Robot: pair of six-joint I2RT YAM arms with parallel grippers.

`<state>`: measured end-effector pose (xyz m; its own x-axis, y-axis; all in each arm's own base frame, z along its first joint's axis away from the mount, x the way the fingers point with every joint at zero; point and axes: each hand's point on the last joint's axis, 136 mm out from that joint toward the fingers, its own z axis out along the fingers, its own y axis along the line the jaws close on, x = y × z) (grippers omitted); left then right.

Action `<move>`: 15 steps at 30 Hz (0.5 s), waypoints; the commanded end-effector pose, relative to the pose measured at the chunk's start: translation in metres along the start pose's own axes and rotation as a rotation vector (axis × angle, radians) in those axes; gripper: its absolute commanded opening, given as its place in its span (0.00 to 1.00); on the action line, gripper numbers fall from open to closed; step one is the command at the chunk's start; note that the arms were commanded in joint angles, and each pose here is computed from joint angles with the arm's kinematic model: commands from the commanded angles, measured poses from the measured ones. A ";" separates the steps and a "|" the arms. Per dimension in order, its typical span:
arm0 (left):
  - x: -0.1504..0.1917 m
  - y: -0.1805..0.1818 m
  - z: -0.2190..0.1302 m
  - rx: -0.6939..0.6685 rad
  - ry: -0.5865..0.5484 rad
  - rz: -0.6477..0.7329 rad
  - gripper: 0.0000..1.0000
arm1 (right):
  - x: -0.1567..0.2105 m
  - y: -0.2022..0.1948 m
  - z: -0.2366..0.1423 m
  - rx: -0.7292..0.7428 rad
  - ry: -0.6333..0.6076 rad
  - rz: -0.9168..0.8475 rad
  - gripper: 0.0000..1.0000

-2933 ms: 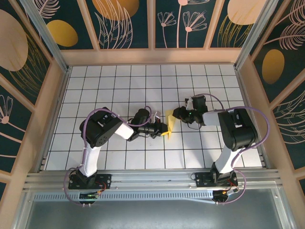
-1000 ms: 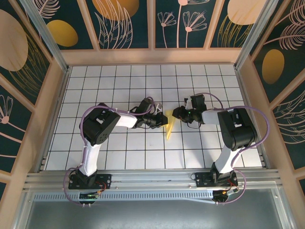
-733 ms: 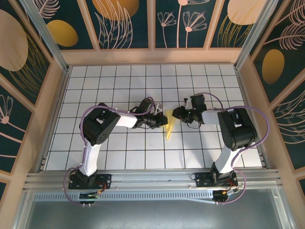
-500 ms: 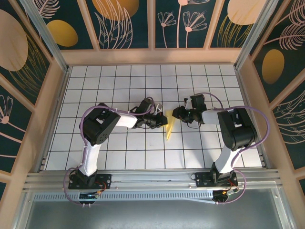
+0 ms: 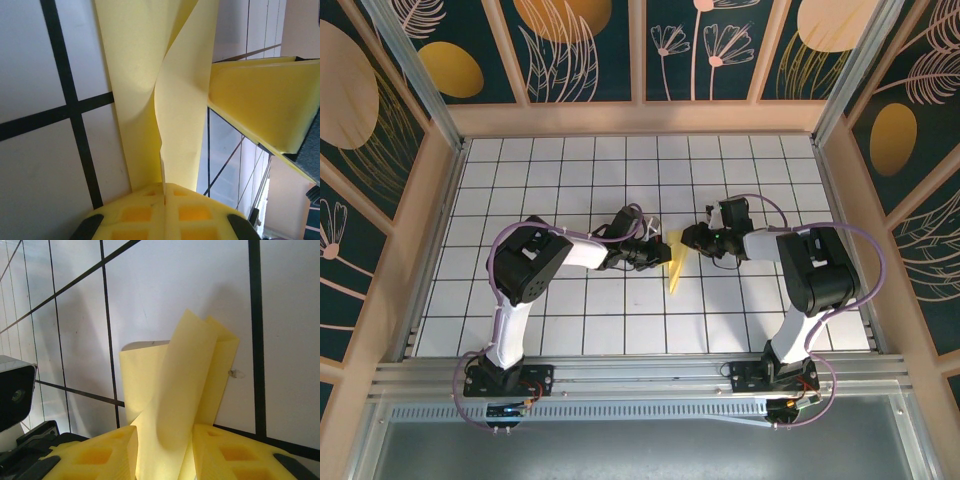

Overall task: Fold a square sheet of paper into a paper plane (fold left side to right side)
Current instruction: Fold the wing for the fifth time at the center of the table.

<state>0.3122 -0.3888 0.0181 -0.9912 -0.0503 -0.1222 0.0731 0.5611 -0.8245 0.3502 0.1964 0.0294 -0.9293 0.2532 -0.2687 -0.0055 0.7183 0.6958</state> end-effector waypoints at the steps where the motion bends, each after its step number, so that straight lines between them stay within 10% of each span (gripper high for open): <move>1: 0.014 0.046 0.002 -0.148 0.016 -0.062 0.04 | -0.004 0.008 -0.003 0.000 -0.021 -0.012 0.35; 15: 0.015 0.051 0.003 -0.165 0.021 -0.068 0.04 | -0.016 0.013 -0.022 0.029 -0.066 -0.035 0.35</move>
<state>0.3124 -0.3888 0.0179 -0.9910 -0.0519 -0.1234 0.0731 0.5629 -0.8233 0.3516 0.1921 0.0435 -0.9164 0.2632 -0.3015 -0.0148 0.7305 0.6828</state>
